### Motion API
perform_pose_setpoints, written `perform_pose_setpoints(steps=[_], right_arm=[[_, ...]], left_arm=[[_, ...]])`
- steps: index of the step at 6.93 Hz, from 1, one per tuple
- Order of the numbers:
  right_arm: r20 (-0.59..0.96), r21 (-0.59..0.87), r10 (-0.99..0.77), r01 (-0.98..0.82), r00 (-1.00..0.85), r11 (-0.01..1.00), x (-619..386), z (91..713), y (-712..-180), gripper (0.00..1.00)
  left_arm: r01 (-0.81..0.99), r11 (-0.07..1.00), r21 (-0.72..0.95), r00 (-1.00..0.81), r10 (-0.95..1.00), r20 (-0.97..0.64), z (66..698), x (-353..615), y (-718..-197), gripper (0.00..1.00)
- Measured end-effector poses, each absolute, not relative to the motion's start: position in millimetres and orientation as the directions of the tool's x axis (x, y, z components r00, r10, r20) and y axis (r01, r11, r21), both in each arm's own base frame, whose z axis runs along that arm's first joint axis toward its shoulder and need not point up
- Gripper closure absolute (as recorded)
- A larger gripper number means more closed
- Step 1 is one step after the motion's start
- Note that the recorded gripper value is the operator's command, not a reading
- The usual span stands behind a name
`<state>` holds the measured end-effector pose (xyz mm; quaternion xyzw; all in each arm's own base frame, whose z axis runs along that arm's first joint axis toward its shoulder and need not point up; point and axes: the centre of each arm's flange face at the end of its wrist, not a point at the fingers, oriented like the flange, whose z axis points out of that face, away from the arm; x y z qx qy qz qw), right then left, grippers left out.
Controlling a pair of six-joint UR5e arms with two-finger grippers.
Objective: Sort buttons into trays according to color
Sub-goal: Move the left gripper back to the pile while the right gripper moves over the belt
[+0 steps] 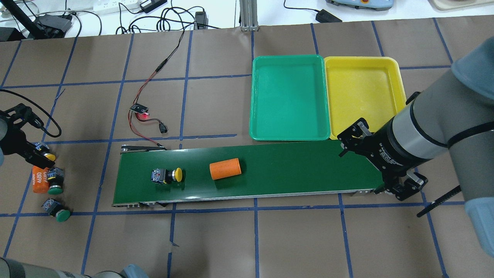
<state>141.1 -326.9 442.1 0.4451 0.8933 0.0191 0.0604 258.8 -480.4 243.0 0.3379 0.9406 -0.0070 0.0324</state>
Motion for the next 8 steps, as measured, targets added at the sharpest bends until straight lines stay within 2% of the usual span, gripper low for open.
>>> perform_pose_setpoints(steps=[3, 5, 8], right_arm=[[-0.102, 0.103, 0.843, 0.838, -0.528, 0.536, 150.9, 442.4, -334.0, 0.0], [-0.102, 0.125, 0.875, 0.867, -0.473, 0.483, 171.8, 442.0, -345.9, 0.0], [-0.069, 0.132, 0.909, 0.899, -0.411, 0.417, 219.6, 440.4, -366.9, 0.0]], left_arm=[[0.779, 0.627, 0.025, -0.626, 0.779, -0.037, 229.7, 306.4, -529.8, 0.0], [0.853, 0.521, 0.024, -0.521, 0.854, -0.002, 209.8, 314.2, -537.6, 0.0], [0.877, 0.481, 0.016, -0.481, 0.876, 0.031, 195.0, 328.4, -528.2, 0.0]])
